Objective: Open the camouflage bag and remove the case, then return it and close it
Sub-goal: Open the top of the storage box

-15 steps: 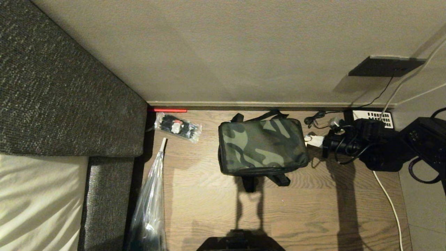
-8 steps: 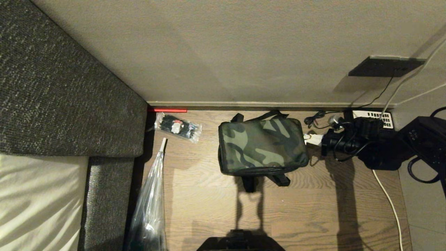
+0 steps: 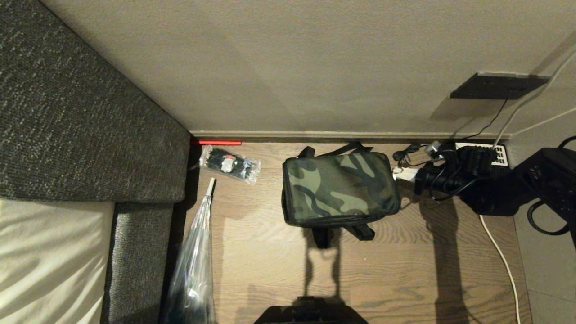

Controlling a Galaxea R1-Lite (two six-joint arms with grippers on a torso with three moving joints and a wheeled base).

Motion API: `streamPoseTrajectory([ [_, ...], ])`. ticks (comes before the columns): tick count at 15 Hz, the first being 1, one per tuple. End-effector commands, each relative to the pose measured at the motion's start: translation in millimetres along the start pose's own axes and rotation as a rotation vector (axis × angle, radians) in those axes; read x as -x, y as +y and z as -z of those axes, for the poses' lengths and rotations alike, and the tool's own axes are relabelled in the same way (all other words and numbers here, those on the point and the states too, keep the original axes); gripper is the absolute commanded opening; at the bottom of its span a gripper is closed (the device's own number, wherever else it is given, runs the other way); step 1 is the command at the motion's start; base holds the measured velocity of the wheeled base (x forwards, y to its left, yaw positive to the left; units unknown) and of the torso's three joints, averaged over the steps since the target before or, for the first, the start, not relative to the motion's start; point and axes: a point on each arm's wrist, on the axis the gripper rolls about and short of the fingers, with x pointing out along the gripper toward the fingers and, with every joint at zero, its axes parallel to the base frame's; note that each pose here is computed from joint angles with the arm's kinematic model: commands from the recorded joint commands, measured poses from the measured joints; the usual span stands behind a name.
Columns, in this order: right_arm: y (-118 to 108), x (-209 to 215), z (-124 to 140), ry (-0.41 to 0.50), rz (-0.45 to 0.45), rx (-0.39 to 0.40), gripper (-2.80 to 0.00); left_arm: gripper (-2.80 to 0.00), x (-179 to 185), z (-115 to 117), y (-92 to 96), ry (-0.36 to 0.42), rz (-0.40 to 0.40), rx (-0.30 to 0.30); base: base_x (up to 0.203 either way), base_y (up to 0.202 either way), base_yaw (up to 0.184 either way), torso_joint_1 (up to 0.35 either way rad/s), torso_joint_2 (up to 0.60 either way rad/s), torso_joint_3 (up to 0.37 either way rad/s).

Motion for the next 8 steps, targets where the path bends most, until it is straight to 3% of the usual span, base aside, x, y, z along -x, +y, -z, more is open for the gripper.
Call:
streamPoseTrajectory([
  [1, 0.5, -1.9, -2.5, -0.008, -0.003, 0.010, -2.80, -2.80, -0.2, 0.4, 0.0, 0.002, -0.001, 0.001, 0.000, 0.000, 0.000, 0.000, 0.00, 0.000],
  [8, -1.3, -6.4, -10.4, -0.021, 0.031, -0.024, -2.80, -2.80, -0.1, -0.1, 0.0, 0.001, -0.001, 0.001, 0.000, 0.000, 0.000, 0.000, 0.00, 0.000],
])
